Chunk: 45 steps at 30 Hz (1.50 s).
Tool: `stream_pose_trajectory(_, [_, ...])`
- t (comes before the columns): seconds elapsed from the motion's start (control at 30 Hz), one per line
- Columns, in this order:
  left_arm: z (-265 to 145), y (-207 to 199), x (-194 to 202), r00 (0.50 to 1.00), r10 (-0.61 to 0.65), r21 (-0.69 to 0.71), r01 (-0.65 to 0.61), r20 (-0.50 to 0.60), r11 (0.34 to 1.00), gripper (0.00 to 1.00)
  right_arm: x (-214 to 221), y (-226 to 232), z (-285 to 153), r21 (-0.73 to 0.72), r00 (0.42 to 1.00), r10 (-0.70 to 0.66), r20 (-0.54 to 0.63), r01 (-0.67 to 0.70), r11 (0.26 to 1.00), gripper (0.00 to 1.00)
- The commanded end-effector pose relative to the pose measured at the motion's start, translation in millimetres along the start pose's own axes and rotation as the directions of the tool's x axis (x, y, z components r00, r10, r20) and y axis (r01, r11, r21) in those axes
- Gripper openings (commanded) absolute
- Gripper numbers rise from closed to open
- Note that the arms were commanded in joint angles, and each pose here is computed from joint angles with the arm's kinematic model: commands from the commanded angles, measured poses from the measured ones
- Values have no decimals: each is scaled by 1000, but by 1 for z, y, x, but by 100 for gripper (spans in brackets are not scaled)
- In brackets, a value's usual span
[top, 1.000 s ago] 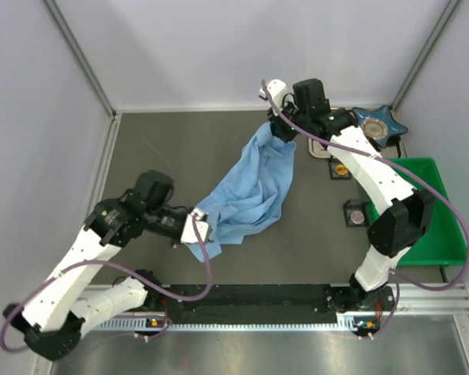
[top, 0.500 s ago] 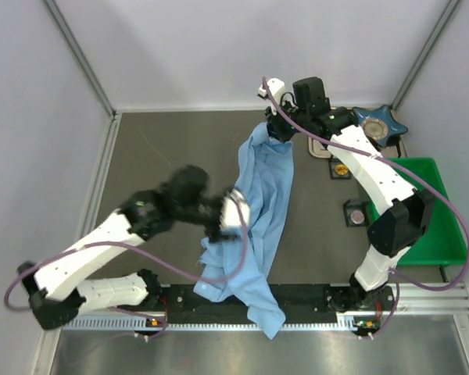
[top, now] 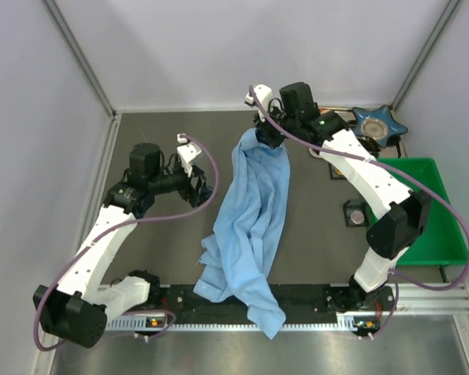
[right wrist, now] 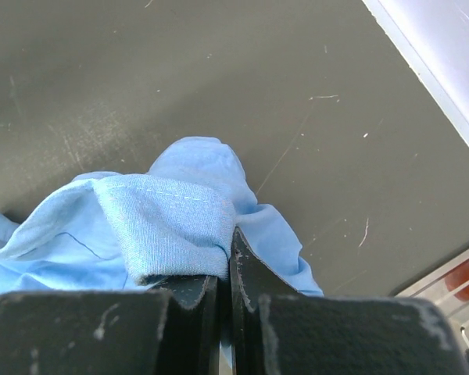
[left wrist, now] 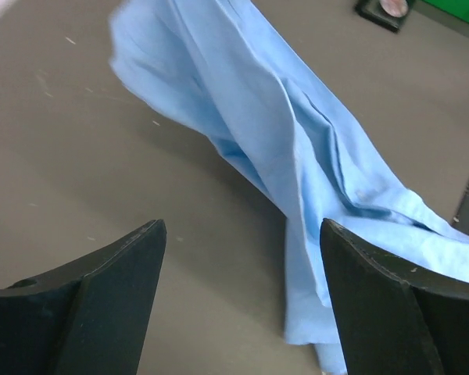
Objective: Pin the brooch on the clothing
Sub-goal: Flatten out the clothes at the center of the board.
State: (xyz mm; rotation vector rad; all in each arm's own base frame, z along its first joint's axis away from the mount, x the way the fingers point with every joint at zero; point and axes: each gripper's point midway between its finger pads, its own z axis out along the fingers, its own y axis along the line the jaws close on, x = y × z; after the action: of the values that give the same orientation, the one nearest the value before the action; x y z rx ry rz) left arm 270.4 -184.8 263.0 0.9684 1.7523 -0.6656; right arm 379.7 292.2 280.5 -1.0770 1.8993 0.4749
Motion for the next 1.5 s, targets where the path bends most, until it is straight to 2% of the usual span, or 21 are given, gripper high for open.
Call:
stream_pose_trajectory(0.0, [4, -20, -10, 992, -47, 94, 36, 116, 995, 85, -48, -5, -36, 73, 990, -35, 135, 26, 997, 0])
stream_pose_trajectory(0.23, [26, -28, 13, 983, -154, 135, 140, 98, 981, 82, -54, -5, -36, 87, 989, -29, 145, 16, 996, 0])
stream_pose_trajectory(0.5, [48, -37, 4, 980, -146, 149, 125, 135, 981, 83, -59, -4, -36, 103, 988, -33, 152, 17, 995, 0])
stream_pose_trajectory(0.63, [60, -29, 6, 982, -134, 70, 126, 135, 990, 82, -60, -3, -37, 101, 988, -27, 154, 11, 995, 0])
stream_pose_trajectory(0.7, [64, -14, 10, 983, -134, -24, 138, 125, 990, 75, -60, 0, -38, 96, 988, -27, 155, 12, 995, 0])
stream_pose_trajectory(0.77, [65, -3, 13, 983, -139, -80, 149, 118, 986, 64, -60, 4, -38, 86, 987, -27, 157, 13, 996, 0])
stream_pose_trajectory(0.8, [65, 7, 14, 983, -139, -134, 154, 118, 979, 55, -60, 6, -38, 82, 987, -28, 156, 15, 997, 0])
stream_pose_trajectory(0.93, [64, 9, 15, 979, -168, -145, 184, 119, 972, 48, -58, 17, -34, 68, 988, -43, 146, 33, 997, 0])
stream_pose_trajectory(1.0, [67, 5, 15, 977, -179, -124, 194, 118, 973, 37, -55, 18, -31, 63, 989, -39, 140, 30, 998, 0])
stream_pose_trajectory(1.03, [67, 5, 18, 973, -204, -122, 217, 107, 969, 26, -57, 20, -31, 63, 989, -39, 145, 30, 998, 0])
stream_pose_trajectory(1.1, [65, 6, 18, 966, -234, -95, 244, 106, 965, 14, -57, 20, -28, 65, 989, -39, 143, 30, 997, 0])
stream_pose_trajectory(1.13, [62, 8, 16, 964, -240, -96, 251, 116, 963, 2, -58, 19, -28, 68, 989, -35, 146, 25, 997, 0])
stream_pose_trajectory(1.17, [56, 17, 25, 958, -271, -132, 281, 93, 950, 0, -57, 18, -26, 71, 989, -31, 142, 21, 997, 0])
stream_pose_trajectory(1.27, [32, 50, 31, 948, -297, -251, 317, 115, 915, 0, -52, 24, -21, 57, 991, -6, 132, -1, 998, 0])
stream_pose_trajectory(1.37, [3, 90, 45, 934, -334, -395, 356, 126, 847, 0, -38, 50, -6, 17, 995, -57, 83, 56, 998, 0])
stream_pose_trajectory(1.47, [-17, 113, 70, 902, -420, -459, 418, 103, 784, 0, -24, 101, 14, -105, 994, -103, 46, 108, 989, 0])
